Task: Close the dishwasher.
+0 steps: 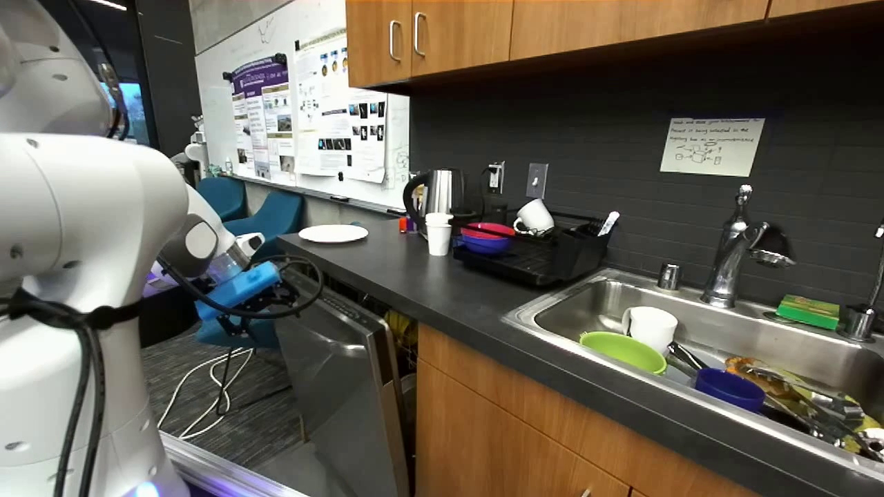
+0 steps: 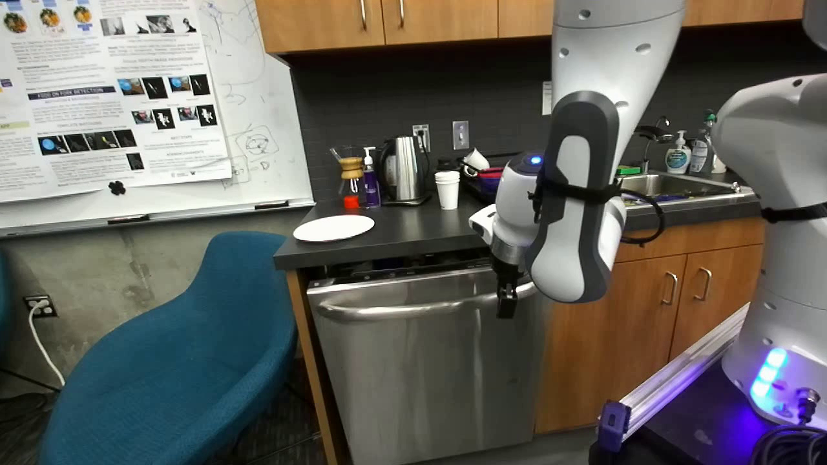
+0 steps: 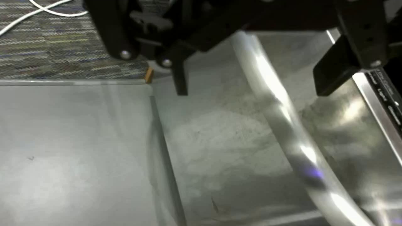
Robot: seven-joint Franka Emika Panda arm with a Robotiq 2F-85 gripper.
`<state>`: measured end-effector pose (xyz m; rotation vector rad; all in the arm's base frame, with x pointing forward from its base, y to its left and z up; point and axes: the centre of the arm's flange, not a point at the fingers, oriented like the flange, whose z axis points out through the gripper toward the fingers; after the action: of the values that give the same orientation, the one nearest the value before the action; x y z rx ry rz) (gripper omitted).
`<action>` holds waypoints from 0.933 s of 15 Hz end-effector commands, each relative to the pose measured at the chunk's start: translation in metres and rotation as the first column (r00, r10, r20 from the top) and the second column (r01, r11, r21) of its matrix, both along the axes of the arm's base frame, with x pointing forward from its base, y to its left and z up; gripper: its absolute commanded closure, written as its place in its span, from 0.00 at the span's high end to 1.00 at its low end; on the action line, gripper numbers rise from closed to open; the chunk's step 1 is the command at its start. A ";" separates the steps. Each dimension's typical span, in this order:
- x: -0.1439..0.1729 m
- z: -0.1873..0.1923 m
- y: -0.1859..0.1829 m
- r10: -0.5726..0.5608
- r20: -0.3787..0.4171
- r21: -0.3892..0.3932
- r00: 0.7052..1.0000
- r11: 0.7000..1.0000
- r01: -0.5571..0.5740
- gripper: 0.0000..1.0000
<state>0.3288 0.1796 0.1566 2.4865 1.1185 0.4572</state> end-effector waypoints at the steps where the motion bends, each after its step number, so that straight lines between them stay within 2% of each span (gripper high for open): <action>1: -0.023 0.075 -0.028 -0.042 0.089 -0.071 0.995 0.996 0.048 1.00; 3: -0.008 0.101 -0.033 -0.115 0.115 -0.054 0.987 0.991 0.121 1.00; 4: -0.005 0.112 -0.035 -0.157 0.100 -0.048 0.983 0.986 0.162 1.00; 7: -0.004 0.136 -0.049 -0.281 -0.064 -0.062 0.957 0.959 0.278 1.00; 8: -0.003 0.139 -0.058 -0.320 -0.112 -0.064 0.941 0.947 0.314 1.00; 11: 0.000 0.150 -0.088 -0.437 -0.233 -0.119 0.869 0.899 0.420 1.00; 14: -0.006 0.173 -0.125 -0.544 -0.355 -0.159 0.761 0.837 0.524 1.00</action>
<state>0.3602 0.0747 0.2686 2.7013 0.5820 -0.0873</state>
